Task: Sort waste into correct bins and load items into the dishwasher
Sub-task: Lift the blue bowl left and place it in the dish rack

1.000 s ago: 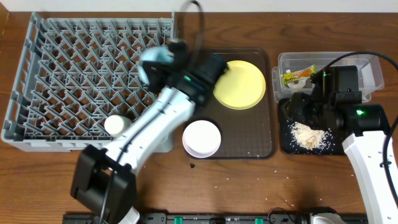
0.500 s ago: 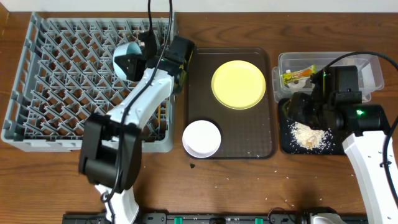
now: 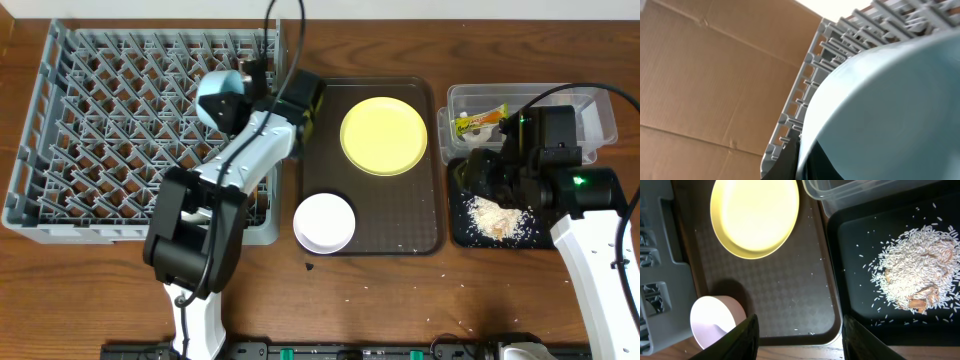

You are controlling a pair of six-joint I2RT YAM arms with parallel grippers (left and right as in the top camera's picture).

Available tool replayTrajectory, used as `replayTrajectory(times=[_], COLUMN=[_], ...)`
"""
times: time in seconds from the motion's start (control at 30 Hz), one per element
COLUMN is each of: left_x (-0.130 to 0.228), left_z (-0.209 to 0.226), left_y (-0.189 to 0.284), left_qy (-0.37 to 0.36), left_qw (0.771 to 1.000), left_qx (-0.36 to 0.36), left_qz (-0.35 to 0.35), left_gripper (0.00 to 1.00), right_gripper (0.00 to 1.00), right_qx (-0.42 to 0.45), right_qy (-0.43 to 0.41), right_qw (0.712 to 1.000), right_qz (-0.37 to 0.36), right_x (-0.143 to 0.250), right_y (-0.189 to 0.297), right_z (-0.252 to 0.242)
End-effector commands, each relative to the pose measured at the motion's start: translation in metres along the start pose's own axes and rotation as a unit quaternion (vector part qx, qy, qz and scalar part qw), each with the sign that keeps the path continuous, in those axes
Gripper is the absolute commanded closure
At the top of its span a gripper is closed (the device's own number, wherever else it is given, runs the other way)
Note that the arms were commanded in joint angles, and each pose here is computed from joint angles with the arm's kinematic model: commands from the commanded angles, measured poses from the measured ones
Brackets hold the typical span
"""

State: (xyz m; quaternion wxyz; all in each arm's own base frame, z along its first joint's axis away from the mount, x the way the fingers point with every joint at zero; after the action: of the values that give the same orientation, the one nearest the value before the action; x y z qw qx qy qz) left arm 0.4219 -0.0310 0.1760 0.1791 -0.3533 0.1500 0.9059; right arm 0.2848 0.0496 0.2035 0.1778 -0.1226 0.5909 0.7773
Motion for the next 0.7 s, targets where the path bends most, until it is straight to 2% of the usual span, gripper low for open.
replayTrajectory(times=[0.0, 0.17, 0.43, 0.53, 0.67], left_x=[0.007, 0.002, 0.007, 0.019, 0.035], left_z=[-0.014, -0.007, -0.003, -0.007, -0.005], left_y=[0.015, 0.03, 0.033, 0.033, 0.033], left_qy=[-0.039, -0.066, -0.092, -0.103, -0.084], left_qw=[0.999, 0.997, 0.995, 0.994, 0.996], left_qx=[0.015, -0.01, -0.011, 0.016, 0.038], left_qz=[-0.01, -0.043, -0.045, -0.019, 0.018], left_gripper=[0.93, 0.93, 0.92, 0.9, 0.88], right_gripper=[0.49, 0.49, 0.49, 0.49, 0.49], right_qx=[-0.002, -0.002, 0.0, -0.001, -0.001], right_qy=[-0.006, -0.006, -0.006, -0.006, -0.006], right_qw=[1.0, 1.0, 1.0, 1.0, 1.0], right_qz=[-0.007, -0.007, -0.007, -0.009, -0.01], right_x=[-0.003, -0.003, -0.003, -0.004, -0.004], right_y=[0.003, 0.003, 0.003, 0.003, 0.003], right_z=[0.0, 0.0, 0.0, 0.0, 0.0])
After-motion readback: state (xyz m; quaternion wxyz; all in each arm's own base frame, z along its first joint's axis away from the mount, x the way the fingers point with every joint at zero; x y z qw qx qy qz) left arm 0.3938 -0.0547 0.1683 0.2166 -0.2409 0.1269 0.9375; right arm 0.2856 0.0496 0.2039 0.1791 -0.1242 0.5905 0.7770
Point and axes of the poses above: each gripper's point midway between its finger pads, its own y axis back along the fingers, its own z axis along the line the jaws close on, x = y × z, the point moved 3 cm from there along y, back along the fingers, and after that the axes turned 14 degrees about y, right-handed, at the moved point
